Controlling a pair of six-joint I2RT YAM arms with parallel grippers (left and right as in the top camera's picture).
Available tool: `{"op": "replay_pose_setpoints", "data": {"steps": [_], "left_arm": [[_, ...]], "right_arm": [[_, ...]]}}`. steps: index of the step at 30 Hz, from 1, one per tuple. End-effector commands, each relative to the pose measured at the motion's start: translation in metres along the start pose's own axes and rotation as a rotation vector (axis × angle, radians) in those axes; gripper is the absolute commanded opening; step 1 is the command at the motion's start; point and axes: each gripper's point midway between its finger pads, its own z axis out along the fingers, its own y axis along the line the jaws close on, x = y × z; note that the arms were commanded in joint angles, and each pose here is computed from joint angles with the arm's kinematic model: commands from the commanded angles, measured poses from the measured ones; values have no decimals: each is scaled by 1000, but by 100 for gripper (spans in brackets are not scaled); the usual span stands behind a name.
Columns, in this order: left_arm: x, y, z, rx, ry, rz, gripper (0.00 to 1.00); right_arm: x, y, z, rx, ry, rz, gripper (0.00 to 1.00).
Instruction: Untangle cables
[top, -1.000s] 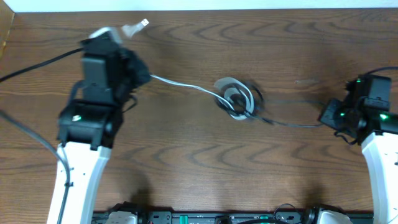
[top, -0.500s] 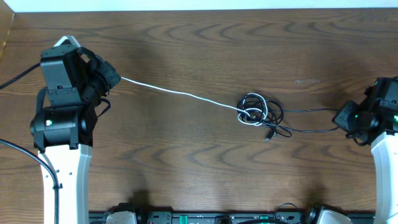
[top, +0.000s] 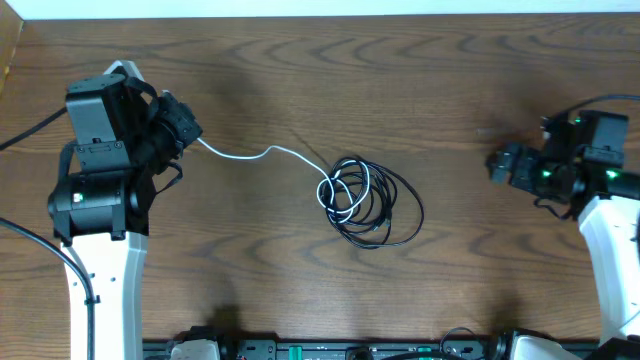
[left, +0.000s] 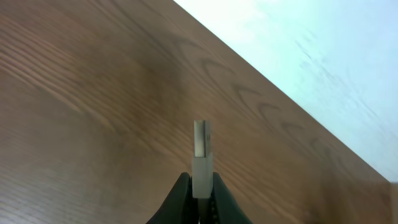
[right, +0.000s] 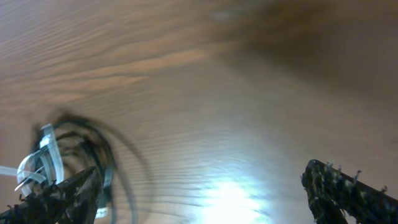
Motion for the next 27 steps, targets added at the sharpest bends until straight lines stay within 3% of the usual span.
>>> {"op": "replay_pose_setpoints", "data": {"steps": [1,4,8,10,12,13,27], "left_arm": [[11,-20,-4,81,46,23,8],[25,-35,-1,112,81,58,8],[42,-56,4,159,123,108,8],[50,-65,7,176,142,128,8],[57,-71,9,188,161,144,8],[59,-73,10,188,165,150,8],[65,-76,13,188,178,177,8]], "right_arm": [[10,50,6,-154,31,-132,99],[19,72,13,-186,63,-131,98],[33,105,25,-224,100,-155,84],[40,116,33,-210,114,-139,70],[48,127,43,-199,134,-134,39],[54,133,49,-203,149,-141,35],[112,176,115,-171,278,-141,34]]}}
